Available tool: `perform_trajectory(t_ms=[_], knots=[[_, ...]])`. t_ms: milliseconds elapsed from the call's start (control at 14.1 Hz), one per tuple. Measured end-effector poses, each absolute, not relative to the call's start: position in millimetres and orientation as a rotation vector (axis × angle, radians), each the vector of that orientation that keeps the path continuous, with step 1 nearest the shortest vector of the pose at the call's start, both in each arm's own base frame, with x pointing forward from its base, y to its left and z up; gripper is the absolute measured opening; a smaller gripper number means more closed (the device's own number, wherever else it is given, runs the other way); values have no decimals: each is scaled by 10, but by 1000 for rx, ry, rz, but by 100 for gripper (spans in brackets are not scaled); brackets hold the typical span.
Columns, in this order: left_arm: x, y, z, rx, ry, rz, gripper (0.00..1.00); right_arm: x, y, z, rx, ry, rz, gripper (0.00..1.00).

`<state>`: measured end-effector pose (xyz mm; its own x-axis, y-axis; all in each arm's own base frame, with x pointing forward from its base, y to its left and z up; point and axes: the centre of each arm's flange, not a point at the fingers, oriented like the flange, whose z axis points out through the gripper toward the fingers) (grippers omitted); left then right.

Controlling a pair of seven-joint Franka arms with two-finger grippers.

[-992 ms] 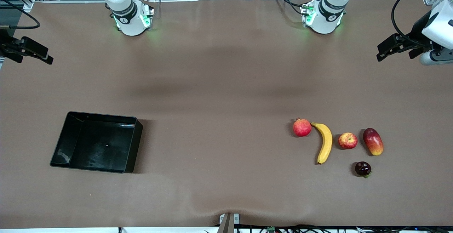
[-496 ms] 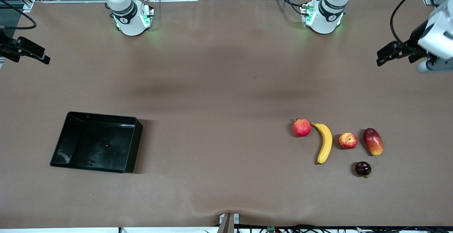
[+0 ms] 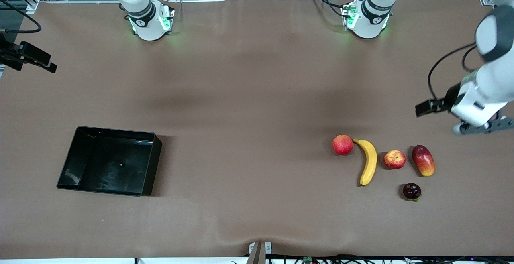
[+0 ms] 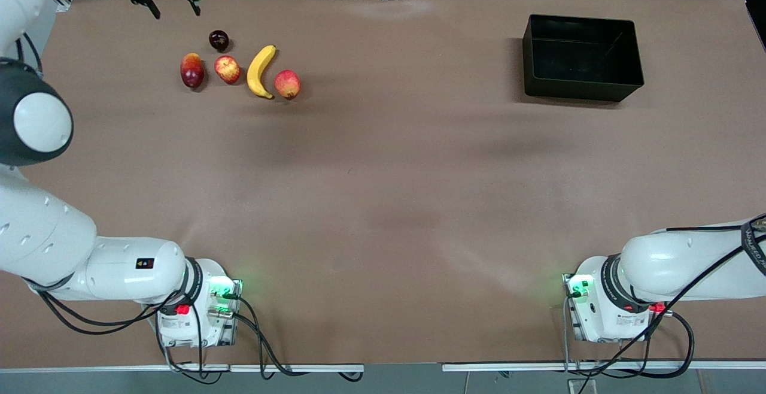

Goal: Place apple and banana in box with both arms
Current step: 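Reach the left gripper to the red-yellow apple while the right gripper nears the tray, then grasp the apple with the left gripper while the right gripper pushes the tray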

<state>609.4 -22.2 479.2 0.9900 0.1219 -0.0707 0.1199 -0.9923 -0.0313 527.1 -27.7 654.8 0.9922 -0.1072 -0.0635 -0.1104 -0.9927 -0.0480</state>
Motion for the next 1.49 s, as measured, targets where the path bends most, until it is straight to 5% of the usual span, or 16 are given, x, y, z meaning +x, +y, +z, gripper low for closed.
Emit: perform_trajectory(t_ms=[709,1488], knots=[[6473,67,2874,-3050,-695,76,100,5301,-293,6490,-3083,173,110,100],[6609,-24,2506,-3013,-954,-35,100,5956,-848,4981,-3034,316,457,100]])
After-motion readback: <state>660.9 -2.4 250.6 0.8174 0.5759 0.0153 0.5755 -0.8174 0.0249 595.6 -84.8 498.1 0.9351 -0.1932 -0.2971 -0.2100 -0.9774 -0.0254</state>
